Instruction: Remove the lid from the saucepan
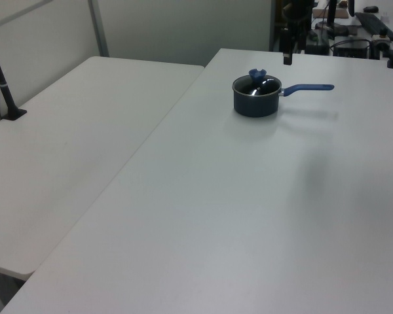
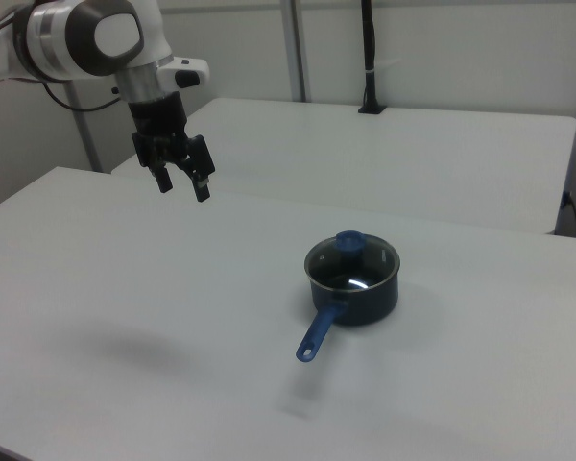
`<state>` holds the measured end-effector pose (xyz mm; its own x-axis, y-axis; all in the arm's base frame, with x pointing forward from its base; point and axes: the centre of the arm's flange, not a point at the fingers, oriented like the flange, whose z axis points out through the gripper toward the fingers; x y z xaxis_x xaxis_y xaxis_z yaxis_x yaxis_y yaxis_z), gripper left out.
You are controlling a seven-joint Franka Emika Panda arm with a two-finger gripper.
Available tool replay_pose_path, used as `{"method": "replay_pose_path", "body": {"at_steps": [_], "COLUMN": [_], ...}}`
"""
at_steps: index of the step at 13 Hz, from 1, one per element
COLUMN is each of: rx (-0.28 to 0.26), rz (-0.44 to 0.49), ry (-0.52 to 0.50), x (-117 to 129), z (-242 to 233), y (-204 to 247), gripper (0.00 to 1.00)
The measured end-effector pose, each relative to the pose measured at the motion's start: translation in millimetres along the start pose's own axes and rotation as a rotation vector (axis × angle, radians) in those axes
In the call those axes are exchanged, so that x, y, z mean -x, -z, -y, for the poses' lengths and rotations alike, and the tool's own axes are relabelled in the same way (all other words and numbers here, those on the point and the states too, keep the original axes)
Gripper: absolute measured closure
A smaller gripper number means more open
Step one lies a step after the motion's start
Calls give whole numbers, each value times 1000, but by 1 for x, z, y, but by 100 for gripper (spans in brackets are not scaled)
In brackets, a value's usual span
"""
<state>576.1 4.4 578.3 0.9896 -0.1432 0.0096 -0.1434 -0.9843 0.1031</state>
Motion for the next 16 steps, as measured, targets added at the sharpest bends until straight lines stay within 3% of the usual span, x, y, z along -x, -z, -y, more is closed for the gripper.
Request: {"method": "replay_pose_path", "body": {"at_steps": [12,16], "rx": [-1,-7], "rz": [-4,-66], "ry": [13,36], "x": [-1,-11], "z": [-3,-34], "y": [2,10], "gripper": [0,0]}}
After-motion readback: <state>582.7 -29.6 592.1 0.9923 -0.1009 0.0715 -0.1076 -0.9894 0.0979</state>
